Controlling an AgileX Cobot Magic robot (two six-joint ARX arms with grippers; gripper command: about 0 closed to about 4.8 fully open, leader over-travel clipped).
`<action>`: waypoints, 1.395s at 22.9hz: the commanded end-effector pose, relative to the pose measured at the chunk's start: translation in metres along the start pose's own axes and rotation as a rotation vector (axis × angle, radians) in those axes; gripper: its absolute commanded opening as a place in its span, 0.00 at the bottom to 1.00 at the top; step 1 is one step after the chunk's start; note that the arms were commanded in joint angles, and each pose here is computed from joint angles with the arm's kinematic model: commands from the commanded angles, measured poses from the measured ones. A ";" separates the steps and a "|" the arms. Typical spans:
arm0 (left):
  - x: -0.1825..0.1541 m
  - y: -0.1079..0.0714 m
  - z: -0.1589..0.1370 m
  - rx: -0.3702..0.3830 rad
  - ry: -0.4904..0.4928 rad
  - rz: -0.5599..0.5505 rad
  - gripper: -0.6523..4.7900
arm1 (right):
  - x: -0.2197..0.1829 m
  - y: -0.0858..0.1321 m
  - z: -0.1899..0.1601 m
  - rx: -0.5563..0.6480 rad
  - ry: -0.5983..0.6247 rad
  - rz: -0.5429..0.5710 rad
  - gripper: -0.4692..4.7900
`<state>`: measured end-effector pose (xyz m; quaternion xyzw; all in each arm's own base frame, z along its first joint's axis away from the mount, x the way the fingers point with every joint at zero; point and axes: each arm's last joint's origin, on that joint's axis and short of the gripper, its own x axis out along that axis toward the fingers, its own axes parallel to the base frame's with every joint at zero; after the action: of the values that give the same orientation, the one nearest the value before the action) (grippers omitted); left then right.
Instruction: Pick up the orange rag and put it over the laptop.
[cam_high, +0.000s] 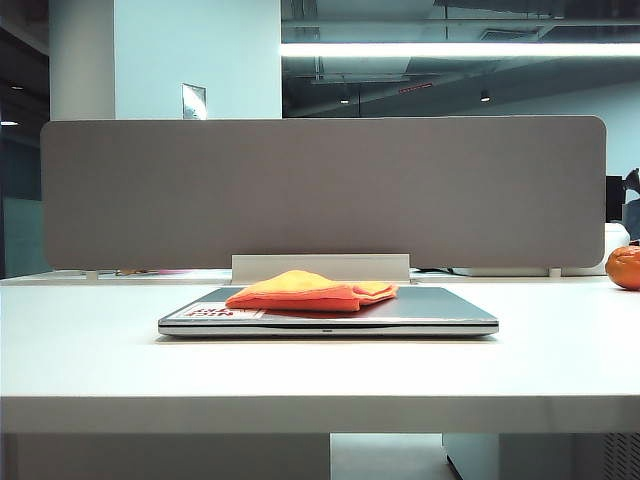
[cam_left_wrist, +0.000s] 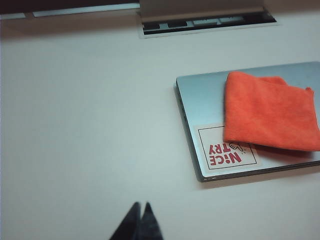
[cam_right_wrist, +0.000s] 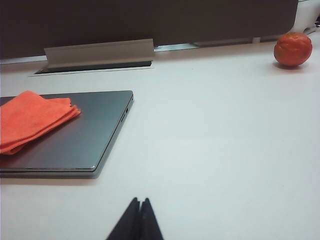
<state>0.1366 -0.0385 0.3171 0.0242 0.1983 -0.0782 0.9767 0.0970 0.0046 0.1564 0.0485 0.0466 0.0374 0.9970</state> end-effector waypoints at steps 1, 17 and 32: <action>-0.013 0.002 -0.013 -0.013 -0.062 0.001 0.11 | 0.000 0.000 0.000 0.000 -0.006 -0.001 0.08; -0.033 0.007 -0.062 -0.051 -0.094 0.001 0.11 | 0.000 0.000 0.000 0.000 -0.006 -0.001 0.08; -0.022 0.012 -0.068 -0.040 -0.141 0.118 0.11 | 0.000 0.000 0.000 0.000 -0.005 -0.001 0.08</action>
<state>0.0901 -0.0196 0.2644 0.0169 0.1446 -0.0270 0.9890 0.0970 0.0046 0.1561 0.0487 0.0481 0.0373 0.9970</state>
